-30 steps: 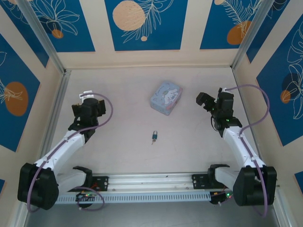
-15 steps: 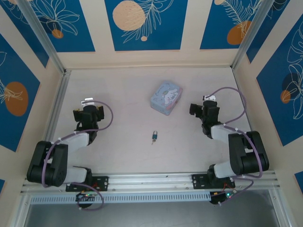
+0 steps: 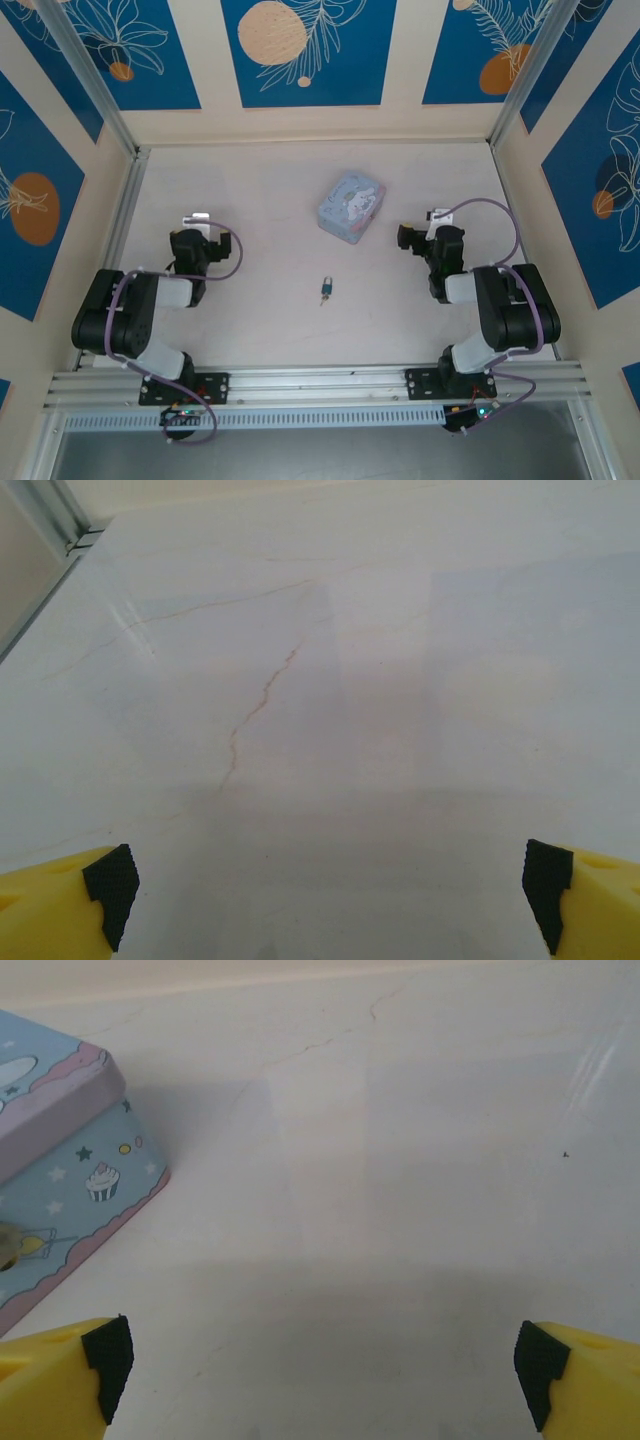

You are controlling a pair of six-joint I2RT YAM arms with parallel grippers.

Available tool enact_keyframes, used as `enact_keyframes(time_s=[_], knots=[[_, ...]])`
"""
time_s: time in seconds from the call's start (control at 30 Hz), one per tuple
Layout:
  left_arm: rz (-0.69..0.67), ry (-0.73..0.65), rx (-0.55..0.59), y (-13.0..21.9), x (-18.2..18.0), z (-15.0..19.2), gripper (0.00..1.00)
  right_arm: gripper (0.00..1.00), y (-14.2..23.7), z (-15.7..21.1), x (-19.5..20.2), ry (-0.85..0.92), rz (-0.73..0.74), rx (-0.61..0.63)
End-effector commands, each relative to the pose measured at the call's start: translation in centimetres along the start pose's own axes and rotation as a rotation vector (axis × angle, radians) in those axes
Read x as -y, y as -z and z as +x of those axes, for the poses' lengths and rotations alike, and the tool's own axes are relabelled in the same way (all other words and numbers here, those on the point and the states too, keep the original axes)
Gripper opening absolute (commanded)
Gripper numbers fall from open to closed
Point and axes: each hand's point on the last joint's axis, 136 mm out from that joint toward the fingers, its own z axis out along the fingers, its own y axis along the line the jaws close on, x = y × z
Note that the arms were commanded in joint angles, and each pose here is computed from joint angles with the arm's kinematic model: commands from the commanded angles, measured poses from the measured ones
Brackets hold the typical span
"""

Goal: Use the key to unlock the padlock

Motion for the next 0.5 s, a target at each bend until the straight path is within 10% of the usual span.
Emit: enact_keyframes(time_s=[0.0,0.47], knots=[[0.064,0.008,0.044,-0.35,0.42,-1.21,1.00,0.99,-0.27,-1.66,-0.31,-0.019,-0.060,0.037],[0.067,0.007,0.054,-0.01,0.45,-1.22,1.00,0.99,-0.24,-1.75,-0.55,0.003,-0.043,0.043]])
